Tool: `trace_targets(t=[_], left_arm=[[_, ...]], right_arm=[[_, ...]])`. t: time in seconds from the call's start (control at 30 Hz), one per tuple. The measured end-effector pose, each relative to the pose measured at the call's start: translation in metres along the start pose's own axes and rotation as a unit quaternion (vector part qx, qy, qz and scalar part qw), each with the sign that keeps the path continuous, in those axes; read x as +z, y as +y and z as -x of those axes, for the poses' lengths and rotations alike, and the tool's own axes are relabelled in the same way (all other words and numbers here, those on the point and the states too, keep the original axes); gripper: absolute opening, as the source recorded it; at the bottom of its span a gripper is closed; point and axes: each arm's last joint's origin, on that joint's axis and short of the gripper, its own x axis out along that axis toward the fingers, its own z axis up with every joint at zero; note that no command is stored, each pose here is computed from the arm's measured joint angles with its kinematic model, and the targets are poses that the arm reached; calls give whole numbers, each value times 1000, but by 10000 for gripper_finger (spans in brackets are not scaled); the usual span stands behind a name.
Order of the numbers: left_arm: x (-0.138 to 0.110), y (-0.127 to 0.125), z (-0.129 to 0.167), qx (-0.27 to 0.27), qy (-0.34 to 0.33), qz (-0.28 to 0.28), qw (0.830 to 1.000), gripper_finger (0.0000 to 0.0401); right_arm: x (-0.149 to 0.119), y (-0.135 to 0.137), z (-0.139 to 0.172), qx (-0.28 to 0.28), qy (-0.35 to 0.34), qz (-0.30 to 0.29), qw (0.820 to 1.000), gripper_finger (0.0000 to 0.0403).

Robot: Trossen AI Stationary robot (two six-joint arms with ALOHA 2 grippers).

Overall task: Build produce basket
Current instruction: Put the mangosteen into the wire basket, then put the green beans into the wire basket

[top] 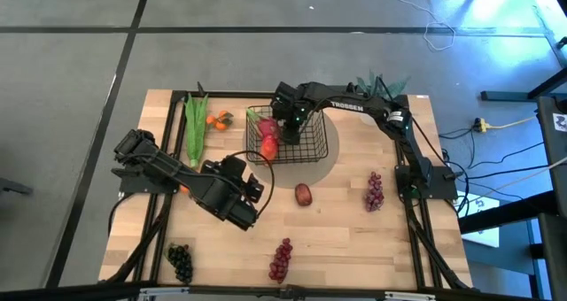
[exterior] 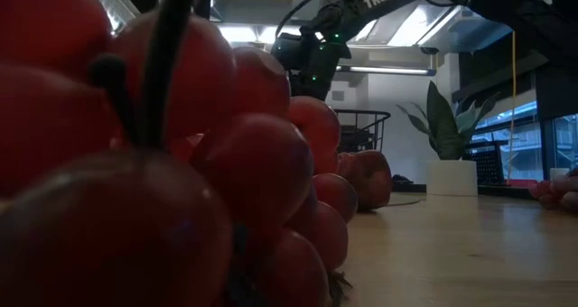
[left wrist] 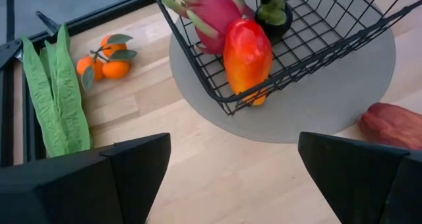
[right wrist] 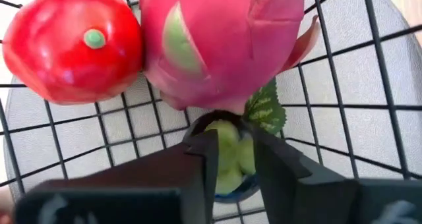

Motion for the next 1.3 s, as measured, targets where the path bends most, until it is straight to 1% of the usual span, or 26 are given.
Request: trace_targets(t=[0.1,0.2,0.33,0.4,0.5,0.57,0.67,0.87,1.0,1.07,1.13,1.23,1.3], left_arm=[[-1,0,0,1,9,0,1000,323],[-1,0,0,4,24,0,1000,323],[-2,0,0,4,28,0,1000,323],[-2,0,0,4,28,-1,1000,323],[-2,0,0,4,28,-1,1000,323],[-2,0,0,4,28,-1,1000,323],[-2,0,1,4,35,-1,999,323],[2,7,6,0,76,18,997,323],[4,13,14,-14,82,29,996,323],[3,16,19,-22,85,31,996,323],[2,18,24,-28,94,38,994,323],[1,24,30,-26,155,65,986,323],[-2,27,35,-23,193,75,978,323]], right_arm=[[0,0,0,0,1,-1,1000,99],[-1,0,5,3,16,-3,1000,101],[2,-1,13,2,15,-4,1000,102],[6,-2,19,-9,5,-4,1000,102],[11,-3,31,-39,5,0,999,102],[16,-3,44,-52,0,7,999,103],[23,0,66,-53,-8,20,998,103],[38,19,116,-59,-55,68,994,103],[30,30,144,-59,-85,80,991,103],[24,36,156,-53,-80,83,992,103],[21,43,167,-48,-90,89,991,103],[16,57,188,-22,-116,105,987,103],[11,68,202,8,-132,120,984,103]])
